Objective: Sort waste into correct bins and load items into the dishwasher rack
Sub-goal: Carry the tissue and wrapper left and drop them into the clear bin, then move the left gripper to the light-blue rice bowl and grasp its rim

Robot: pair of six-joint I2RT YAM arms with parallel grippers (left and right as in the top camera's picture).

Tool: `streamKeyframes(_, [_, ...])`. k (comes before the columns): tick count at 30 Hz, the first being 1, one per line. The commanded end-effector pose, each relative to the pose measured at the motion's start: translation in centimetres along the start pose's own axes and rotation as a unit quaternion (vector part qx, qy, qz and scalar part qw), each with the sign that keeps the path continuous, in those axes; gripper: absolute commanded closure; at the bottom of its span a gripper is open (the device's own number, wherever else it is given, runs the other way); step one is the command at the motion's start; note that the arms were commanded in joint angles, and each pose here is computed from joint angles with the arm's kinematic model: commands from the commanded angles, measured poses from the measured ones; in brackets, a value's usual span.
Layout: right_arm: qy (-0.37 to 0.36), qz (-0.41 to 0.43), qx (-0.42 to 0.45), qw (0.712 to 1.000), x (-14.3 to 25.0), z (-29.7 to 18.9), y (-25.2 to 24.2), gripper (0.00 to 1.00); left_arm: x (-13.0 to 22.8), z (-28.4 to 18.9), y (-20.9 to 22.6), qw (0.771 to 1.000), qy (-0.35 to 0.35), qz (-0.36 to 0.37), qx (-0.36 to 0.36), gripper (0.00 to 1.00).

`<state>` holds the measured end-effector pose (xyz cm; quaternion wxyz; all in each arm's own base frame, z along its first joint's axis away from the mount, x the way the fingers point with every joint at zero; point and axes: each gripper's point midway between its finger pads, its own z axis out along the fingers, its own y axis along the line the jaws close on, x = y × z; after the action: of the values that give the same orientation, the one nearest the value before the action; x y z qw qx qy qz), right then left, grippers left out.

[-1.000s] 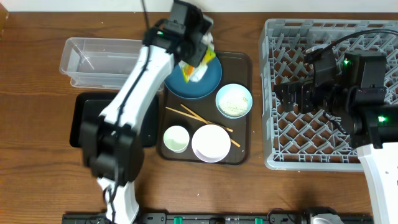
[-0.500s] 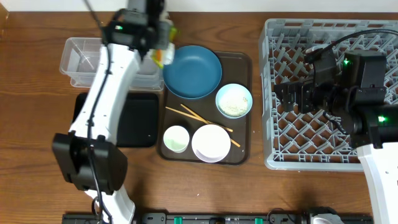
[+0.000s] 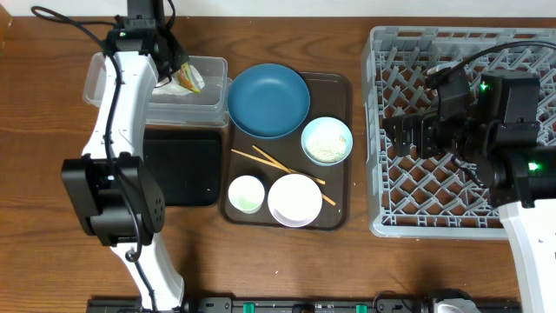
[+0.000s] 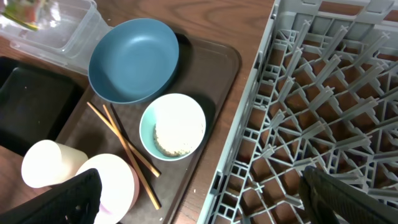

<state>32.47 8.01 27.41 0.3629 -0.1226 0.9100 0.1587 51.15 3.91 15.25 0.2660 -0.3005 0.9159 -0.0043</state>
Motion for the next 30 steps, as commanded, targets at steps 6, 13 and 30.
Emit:
streamKeyframes(6, [-0.011, -0.001, 0.004, 1.0, -0.8, -0.5, -0.1, 0.01, 0.2, -0.3, -0.2, 1.0, 0.003, -0.023, 0.007, 0.44])
streamKeyframes(13, [-0.011, -0.001, 0.004, 1.0, -0.8, -0.5, -0.1, 0.01, -0.8, -5.2, -2.6, 0.992, -0.017, 0.084, 0.087, 0.32])
streamKeyframes(30, [-0.014, -0.002, -0.001, 1.0, -0.9, -0.5, 0.0, 0.01, 10.6, -15.6, -6.8, 0.922, 0.106, 0.301, 0.219, 0.26])
